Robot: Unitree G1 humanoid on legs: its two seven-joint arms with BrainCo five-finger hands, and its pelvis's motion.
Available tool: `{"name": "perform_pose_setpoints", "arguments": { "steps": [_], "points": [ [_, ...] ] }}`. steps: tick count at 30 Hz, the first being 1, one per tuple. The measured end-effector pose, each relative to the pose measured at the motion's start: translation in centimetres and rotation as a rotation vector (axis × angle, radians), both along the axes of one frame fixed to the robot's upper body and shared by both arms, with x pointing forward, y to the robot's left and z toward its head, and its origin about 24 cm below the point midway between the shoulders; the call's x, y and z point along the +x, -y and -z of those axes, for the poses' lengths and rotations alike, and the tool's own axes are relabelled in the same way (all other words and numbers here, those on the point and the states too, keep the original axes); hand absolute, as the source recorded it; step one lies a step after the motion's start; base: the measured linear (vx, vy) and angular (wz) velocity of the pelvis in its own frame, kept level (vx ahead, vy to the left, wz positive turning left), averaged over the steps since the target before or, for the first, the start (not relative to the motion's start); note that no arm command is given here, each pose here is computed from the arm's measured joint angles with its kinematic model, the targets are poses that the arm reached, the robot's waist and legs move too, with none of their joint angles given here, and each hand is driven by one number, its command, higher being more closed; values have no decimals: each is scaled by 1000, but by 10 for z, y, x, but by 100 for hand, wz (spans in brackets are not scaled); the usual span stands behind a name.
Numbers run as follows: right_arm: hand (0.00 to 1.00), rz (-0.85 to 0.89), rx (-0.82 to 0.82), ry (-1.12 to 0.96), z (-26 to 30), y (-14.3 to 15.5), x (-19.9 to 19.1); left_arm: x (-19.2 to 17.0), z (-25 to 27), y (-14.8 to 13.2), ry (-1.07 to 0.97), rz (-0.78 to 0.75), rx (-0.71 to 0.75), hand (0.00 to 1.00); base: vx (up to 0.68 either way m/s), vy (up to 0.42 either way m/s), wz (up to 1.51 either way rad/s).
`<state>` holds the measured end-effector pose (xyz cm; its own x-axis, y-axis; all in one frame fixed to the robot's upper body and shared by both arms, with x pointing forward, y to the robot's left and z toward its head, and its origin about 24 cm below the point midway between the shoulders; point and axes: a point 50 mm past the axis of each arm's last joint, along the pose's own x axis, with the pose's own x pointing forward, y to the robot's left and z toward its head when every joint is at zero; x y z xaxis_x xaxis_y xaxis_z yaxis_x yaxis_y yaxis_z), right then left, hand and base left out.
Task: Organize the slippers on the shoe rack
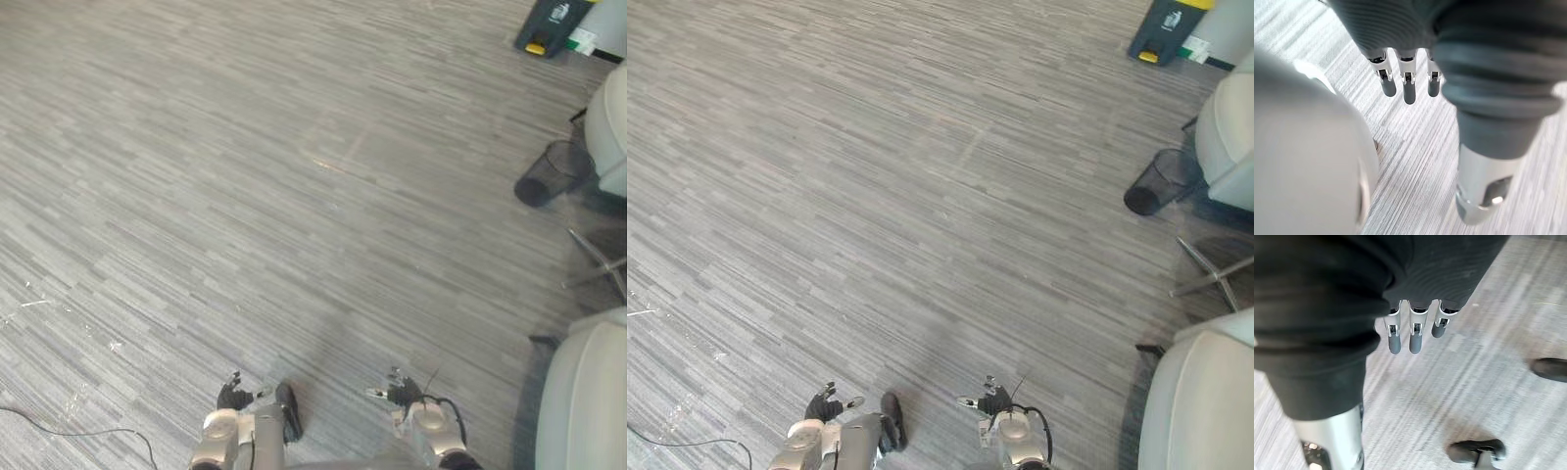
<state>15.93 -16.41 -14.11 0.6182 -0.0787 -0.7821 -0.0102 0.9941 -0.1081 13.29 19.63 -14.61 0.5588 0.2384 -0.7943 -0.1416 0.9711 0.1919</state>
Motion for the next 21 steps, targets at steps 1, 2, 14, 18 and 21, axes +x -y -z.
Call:
{"name": "perform_pose_setpoints", "arguments": {
  "steps": [1, 2, 14, 18, 21],
  "points": [
    [0, 2, 0, -6, 1, 0, -2, -2, 0, -1, -6, 8, 5, 0, 516, 111, 27],
    [0, 6, 0, -13, 2, 2, -6, -1, 0, -1, -8, 17, 9, 0, 433, 55, 21],
    [0, 107, -33, 34, -5, 30, 4, -2, 5, 24, -27, 12, -63, 0, 491, -166, 24],
    [0, 117, -27, 9, -2, 28, -8, -1, 3, 28, 8, -58, -99, 0, 573, -164, 21],
    [0, 119, -16, -8, 0, 23, -11, 3, -1, 19, 38, -80, -85, 0, 530, -14, -26]
  ]
}}
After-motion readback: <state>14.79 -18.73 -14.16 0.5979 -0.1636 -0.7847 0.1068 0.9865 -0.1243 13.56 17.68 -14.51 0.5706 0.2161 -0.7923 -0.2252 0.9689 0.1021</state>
